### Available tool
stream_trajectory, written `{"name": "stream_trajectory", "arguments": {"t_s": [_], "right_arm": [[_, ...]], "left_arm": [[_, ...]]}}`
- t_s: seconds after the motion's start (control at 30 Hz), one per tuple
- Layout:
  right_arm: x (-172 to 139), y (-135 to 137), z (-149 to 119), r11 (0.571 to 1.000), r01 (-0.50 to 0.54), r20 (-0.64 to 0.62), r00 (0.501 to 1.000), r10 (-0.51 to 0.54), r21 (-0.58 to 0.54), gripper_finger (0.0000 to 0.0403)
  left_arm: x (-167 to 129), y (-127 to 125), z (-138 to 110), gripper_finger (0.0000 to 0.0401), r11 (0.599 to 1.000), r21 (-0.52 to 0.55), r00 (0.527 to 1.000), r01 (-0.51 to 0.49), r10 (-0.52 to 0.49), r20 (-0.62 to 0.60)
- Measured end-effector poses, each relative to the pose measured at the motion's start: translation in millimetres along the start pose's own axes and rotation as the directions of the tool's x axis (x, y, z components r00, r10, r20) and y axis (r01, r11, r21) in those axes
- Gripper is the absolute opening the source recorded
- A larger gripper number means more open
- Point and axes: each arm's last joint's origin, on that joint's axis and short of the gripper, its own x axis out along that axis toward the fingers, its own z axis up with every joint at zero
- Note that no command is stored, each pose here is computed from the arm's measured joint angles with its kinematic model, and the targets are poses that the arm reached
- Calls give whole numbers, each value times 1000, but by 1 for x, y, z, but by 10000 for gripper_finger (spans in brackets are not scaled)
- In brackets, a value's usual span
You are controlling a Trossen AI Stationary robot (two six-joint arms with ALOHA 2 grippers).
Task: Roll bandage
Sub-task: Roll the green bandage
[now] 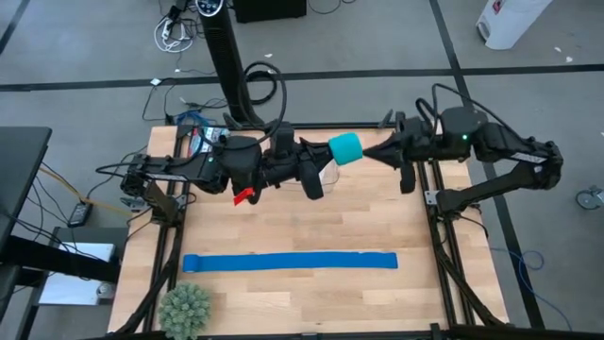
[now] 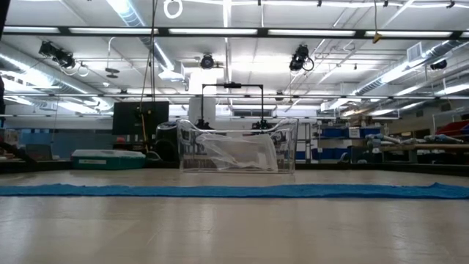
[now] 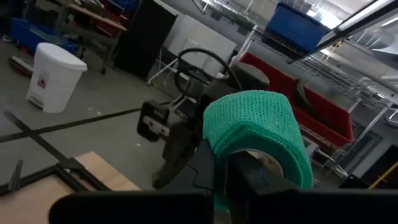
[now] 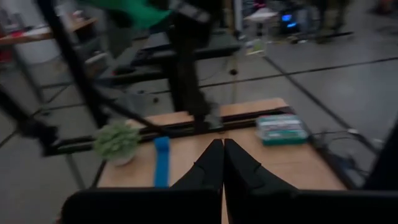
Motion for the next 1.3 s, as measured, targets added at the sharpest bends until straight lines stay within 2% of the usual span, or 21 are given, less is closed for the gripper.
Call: {"name": "stream_trajectory", "arguments": {"t_s": [0.13, 0.3, 0.63, 0.77, 0.9, 1.03, 1.1, 1.2, 1.3], "right_arm": [[2, -10, 1, 995, 103, 11, 995, -103, 4, 2], [16, -23, -1, 975, 219, -15, 975, -220, -44, 2], [53, -40, 3, 958, 285, 41, 957, -286, 22, 1], [63, -41, 1, 963, 264, 34, 963, -266, 51, 4], [67, -39, -3, 962, 204, -3, 978, -207, 178, 2], [59, -36, -3, 910, 164, -16, 985, -171, 381, 1], [50, -34, -4, 880, 161, -37, 986, -162, 446, 1], [41, -33, -4, 891, 126, -52, 992, -114, 437, 1], [35, -29, -2, 949, 33, -44, 999, -20, 314, 2]], "left_arm": [[1, 2, 1, 22, 1000, 1, 1000, -6, 6, 4], [6, 8, 5, 22, 1000, 2, 1000, -6, 6, 6], [7, 7, 4, 21, 994, -1, 993, 106, -106, -53], [5, 5, 11, 21, 992, 22, 991, 126, -125, -55], [6, 9, 23, 21, 987, 61, 989, 149, -147, -33], [10, 17, 31, 21, 984, 68, 987, 162, -160, -34], [12, 22, 32, 21, 984, 57, 984, 171, -168, -61], [14, 28, 29, 21, 985, 69, 982, 158, -150, -115], [13, 33, 25, 21, 989, 69, 978, 128, -115, -174]]}}
